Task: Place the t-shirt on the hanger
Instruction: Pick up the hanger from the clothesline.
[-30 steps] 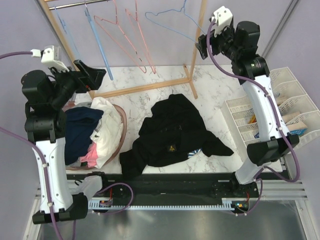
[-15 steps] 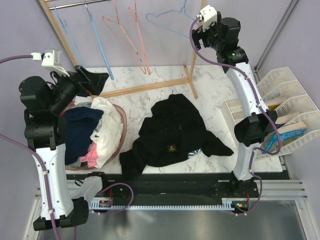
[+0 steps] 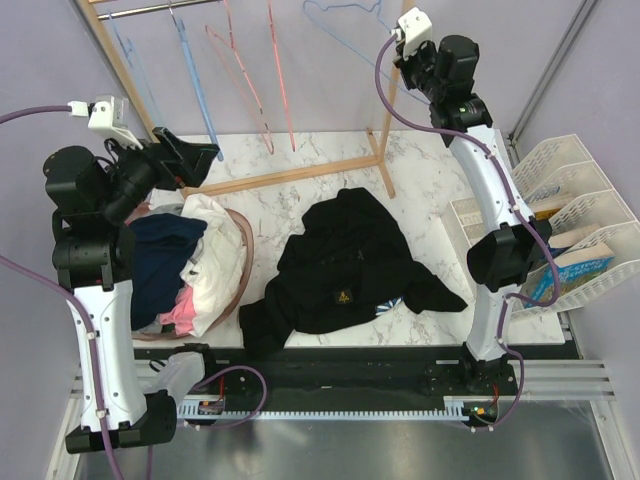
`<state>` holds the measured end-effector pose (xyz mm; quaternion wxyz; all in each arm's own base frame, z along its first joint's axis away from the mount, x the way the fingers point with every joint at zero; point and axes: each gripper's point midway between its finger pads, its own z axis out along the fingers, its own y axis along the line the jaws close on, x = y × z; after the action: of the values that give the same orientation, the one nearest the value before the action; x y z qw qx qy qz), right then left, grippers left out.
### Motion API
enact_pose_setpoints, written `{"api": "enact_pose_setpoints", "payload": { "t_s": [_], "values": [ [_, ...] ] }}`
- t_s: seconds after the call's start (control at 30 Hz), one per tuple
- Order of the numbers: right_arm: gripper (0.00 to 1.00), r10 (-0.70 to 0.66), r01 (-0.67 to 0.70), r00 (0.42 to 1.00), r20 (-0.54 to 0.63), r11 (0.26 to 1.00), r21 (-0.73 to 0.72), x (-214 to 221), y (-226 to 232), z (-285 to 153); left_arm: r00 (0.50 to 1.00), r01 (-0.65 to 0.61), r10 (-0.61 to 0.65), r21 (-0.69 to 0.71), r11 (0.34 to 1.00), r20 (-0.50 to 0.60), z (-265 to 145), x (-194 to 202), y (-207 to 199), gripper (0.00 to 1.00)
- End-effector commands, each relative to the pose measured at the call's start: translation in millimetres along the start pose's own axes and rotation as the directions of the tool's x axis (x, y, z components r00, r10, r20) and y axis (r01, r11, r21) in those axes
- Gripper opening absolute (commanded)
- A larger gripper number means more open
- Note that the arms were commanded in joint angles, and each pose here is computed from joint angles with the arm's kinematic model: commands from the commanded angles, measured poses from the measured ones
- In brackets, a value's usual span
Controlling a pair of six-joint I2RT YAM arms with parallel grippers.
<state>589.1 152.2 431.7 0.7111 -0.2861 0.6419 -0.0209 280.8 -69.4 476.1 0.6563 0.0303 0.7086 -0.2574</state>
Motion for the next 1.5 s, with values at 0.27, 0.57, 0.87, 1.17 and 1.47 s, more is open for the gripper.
{"api": "enact_pose_setpoints", "payload": {
  "t_s": [0.27, 0.57, 0.87, 1.17, 1.47],
  "values": [
    [0.0, -0.045, 0.032, 0.982, 0.185, 0.997, 0.074, -43.5, -13.1, -20.1, 0.998, -0.043, 0.043, 0.017, 0.999, 0.043, 0.5, -13.3, -3.6, 0.99],
    [0.0, 0.006, -0.044, 0.961, 0.278, 0.991, 0.129, -60.6, -21.7, -32.7, 0.998, -0.036, 0.035, 0.016, 0.999, 0.043, 1.7, -7.2, -0.9, 0.99],
    [0.0, -0.034, 0.016, 0.964, 0.262, 0.997, 0.07, -59.1, -9.5, -47.5, 0.997, -0.066, 0.064, 0.034, 0.997, 0.051, 0.1, -10.0, -4.9, 0.99],
    [0.0, 0.015, -0.006, 0.997, 0.07, 0.991, -0.131, -17.6, 38.8, -127.3, 0.973, -0.223, 0.231, 0.323, 0.92, 0.012, -23.8, 13.8, -53.3, 0.99],
    [0.0, -0.059, -0.003, 0.99, -0.128, 0.899, -0.439, 26.8, 112.8, -262.7, 0.908, -0.364, 0.418, 0.522, 0.771, 0.016, -62.5, 69.2, -76.9, 0.99]
  ]
}}
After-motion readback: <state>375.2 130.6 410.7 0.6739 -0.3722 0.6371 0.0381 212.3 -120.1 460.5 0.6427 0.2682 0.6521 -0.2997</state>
